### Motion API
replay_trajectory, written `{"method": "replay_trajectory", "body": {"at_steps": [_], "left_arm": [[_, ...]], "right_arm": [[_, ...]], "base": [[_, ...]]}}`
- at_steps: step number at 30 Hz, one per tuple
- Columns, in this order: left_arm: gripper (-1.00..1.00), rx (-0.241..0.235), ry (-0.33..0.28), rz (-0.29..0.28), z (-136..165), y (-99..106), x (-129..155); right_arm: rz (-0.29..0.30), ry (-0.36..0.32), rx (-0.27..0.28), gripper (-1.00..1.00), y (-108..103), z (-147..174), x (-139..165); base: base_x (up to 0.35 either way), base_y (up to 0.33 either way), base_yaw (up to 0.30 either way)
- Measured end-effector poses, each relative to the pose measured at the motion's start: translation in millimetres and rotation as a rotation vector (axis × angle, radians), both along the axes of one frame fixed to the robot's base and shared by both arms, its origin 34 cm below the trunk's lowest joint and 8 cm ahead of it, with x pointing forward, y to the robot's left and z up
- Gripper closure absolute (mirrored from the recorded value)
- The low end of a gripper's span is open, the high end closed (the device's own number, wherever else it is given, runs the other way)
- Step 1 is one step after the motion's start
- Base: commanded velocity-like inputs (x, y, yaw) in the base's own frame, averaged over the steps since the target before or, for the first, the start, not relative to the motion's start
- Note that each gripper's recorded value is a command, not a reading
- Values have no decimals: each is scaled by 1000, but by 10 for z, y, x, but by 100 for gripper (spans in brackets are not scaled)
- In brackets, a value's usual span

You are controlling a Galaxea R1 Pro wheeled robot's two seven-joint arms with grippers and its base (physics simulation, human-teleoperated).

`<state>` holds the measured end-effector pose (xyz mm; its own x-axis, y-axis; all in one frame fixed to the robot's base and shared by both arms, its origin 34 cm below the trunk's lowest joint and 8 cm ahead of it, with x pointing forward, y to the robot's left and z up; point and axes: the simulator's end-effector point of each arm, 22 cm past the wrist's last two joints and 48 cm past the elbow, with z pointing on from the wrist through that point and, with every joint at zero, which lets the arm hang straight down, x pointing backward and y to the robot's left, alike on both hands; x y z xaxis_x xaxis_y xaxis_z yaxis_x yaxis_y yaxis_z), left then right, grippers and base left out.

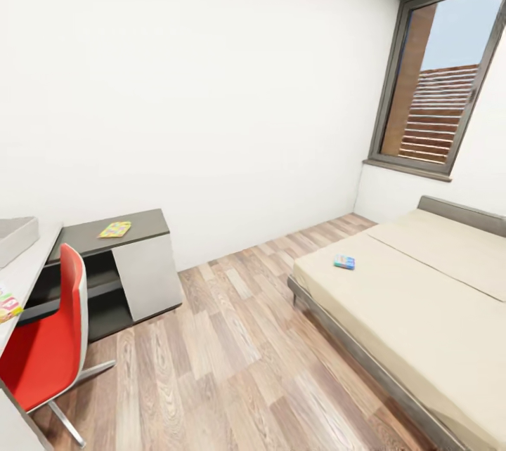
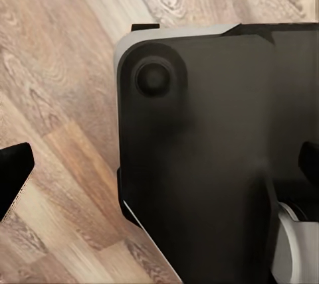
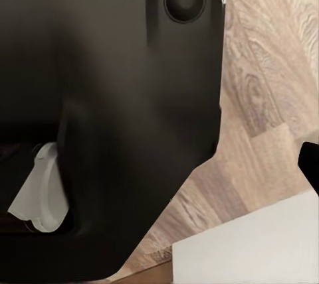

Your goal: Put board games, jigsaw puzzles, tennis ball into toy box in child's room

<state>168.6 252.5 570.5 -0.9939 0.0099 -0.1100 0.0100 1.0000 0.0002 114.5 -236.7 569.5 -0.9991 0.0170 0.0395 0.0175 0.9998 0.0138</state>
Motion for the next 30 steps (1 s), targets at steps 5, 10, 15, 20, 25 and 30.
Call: {"method": "replay_trajectory", "body": {"at_steps": [5, 10, 15, 20, 25, 30], "left_arm": [[-100, 0, 0, 0, 52, 0, -14], [-100, 2, 0, 0, 103, 13, -28], [-100, 11, -2, 1, 153, 89, -35], [-100, 13, -16, -1, 205, 106, 17], [-100, 14, -19, -1, 251, 108, 14], [-100, 14, -19, -1, 293, 110, -3]], "right_arm": [[0, 1, 0, -100, 0, 53, -19], [-1, 2, 0, -100, 0, 103, -36], [0, 1, 0, -100, 0, 152, -50], [-1, 1, 0, -100, 0, 198, -67], [-1, 2, 0, -100, 0, 243, -86], [-1, 3, 0, -100, 2, 286, -108]], "base": [[0, 0, -279], [0, 0, -279], [0, 0, -279], [0, 0, -279], [0, 0, -279], [0, 0, -261]]}}
